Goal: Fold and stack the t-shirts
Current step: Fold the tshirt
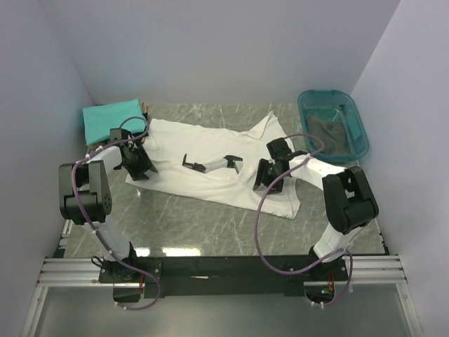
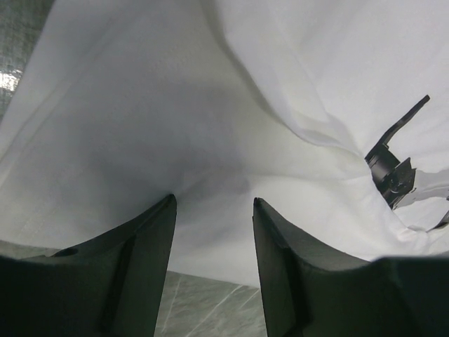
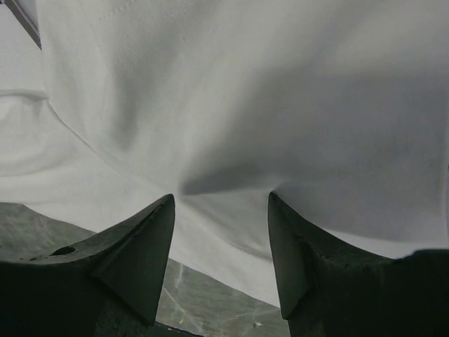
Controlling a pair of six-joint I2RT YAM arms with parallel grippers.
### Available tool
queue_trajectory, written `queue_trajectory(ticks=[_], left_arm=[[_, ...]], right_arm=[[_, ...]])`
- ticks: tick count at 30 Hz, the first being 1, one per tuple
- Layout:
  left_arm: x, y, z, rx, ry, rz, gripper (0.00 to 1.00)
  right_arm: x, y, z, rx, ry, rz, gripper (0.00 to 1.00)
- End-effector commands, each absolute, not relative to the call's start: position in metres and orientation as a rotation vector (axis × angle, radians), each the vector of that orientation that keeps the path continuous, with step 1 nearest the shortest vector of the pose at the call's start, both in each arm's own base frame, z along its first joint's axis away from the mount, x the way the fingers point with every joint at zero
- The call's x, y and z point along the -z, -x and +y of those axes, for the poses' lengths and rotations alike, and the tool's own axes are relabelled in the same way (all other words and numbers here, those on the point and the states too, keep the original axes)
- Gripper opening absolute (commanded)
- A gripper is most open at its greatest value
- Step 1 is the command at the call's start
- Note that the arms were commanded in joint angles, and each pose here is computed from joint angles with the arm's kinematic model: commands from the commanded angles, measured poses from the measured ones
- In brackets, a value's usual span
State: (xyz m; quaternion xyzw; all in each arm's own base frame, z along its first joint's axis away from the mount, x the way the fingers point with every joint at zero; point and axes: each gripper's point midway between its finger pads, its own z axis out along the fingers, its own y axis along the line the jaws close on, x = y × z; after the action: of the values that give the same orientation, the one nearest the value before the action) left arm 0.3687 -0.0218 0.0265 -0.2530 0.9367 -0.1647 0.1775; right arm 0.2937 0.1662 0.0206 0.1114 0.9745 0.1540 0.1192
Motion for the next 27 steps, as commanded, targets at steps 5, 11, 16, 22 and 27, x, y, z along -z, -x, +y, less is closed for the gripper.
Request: queue_trajectory(ticks=[5, 11, 16, 22, 27], left_arm=[[-0.006, -0.329, -0.017, 0.376, 0.774, 2.753, 0.55], [-0.009, -0.307, -0.015, 0.357, 0.817, 2.763, 0.55], [-0.010, -0.286, -0.019, 0.358, 0.857, 2.776, 0.55], [-0.017, -0.261, -0.026, 0.393, 0.931, 2.751, 0.54], [-0.050, -0.274, -0.023, 0.404, 0.894, 2.666, 0.55]], right_arm=[[0.015, -0.232, 0.143, -0.310, -0.413, 3.012, 0.63], [0.020, -0.191, 0.130, -0.243, -0.486, 3.074, 0.63], [0.019, -0.160, 0.129, -0.218, -0.507, 3.108, 0.63], [0.014, -0.132, 0.126, -0.189, -0.532, 3.114, 0.63], [0.000, -0.135, 0.127, -0.207, -0.538, 3.076, 0.63]])
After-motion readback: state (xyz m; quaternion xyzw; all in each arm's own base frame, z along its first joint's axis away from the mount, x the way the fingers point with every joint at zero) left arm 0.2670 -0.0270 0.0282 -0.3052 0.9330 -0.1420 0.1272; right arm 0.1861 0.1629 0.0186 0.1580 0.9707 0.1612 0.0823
